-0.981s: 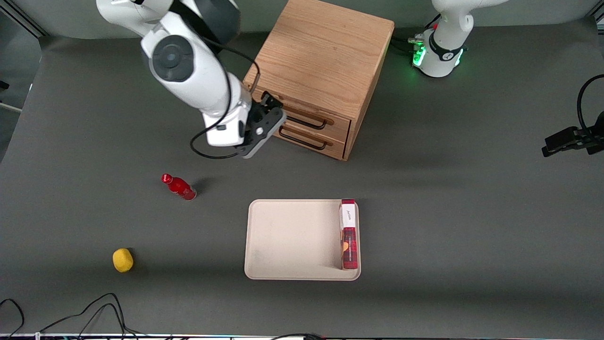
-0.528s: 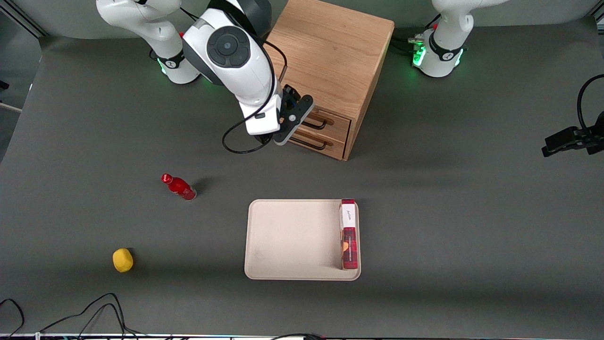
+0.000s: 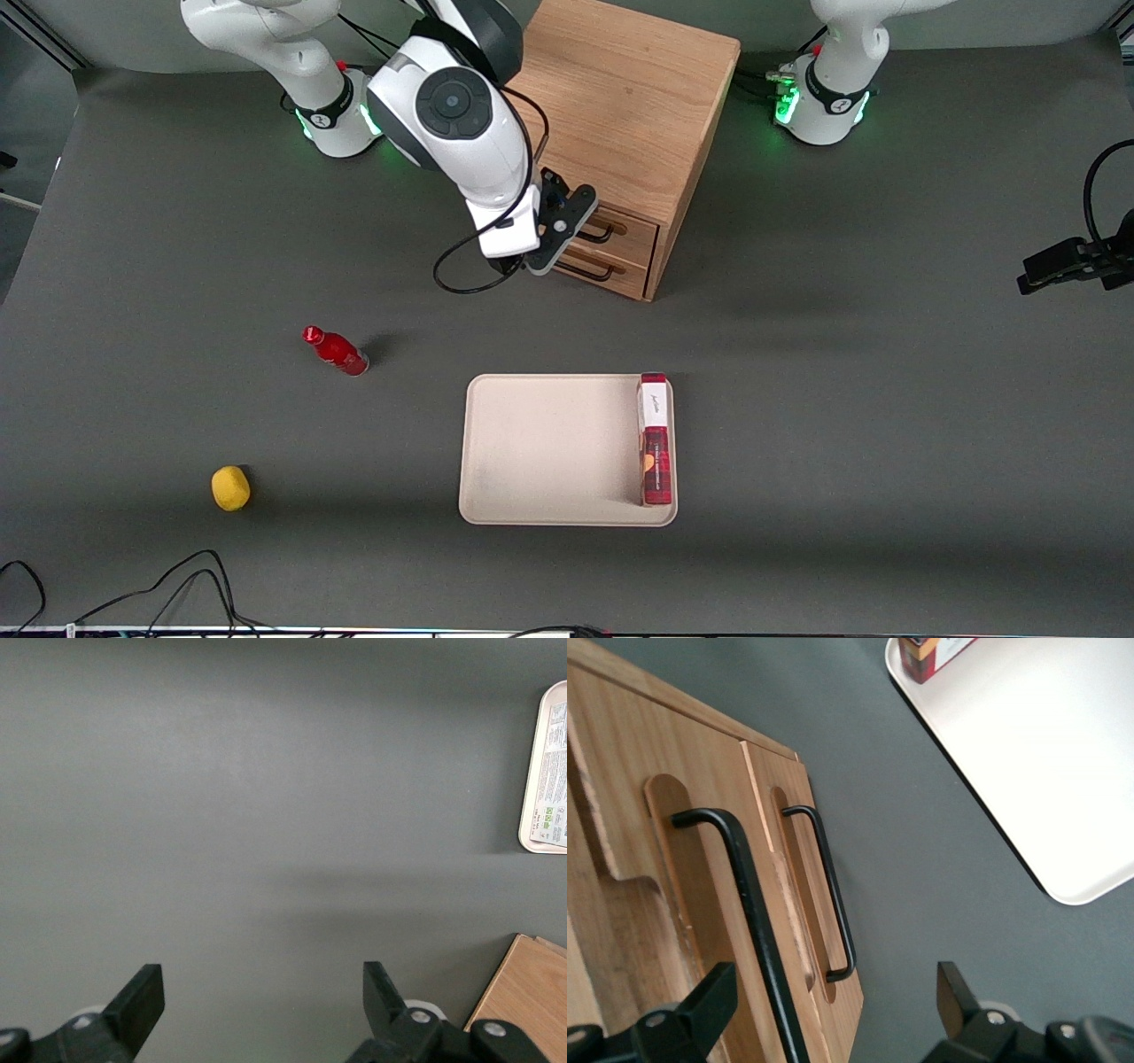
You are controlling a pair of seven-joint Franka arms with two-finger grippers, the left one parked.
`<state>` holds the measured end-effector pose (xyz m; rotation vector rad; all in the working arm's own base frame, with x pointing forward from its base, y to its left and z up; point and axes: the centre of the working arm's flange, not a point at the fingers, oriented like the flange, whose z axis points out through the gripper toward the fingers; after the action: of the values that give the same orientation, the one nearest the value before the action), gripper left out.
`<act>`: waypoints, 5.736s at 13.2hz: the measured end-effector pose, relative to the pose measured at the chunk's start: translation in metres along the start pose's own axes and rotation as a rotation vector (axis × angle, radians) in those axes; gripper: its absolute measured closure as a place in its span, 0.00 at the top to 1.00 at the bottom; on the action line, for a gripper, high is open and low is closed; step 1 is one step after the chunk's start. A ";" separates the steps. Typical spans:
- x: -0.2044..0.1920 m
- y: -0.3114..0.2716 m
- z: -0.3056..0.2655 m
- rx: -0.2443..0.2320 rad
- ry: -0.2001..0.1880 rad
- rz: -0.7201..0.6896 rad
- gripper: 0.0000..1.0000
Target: Open upper drawer
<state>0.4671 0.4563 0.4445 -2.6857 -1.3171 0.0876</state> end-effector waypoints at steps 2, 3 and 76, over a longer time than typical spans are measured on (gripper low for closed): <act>-0.001 -0.007 0.009 -0.001 -0.003 -0.015 1.00; -0.001 -0.009 0.011 0.000 -0.005 -0.023 1.00; 0.025 0.137 0.024 -0.131 0.064 -0.056 1.00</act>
<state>0.5864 0.3955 0.3997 -2.7298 -1.4240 -0.0927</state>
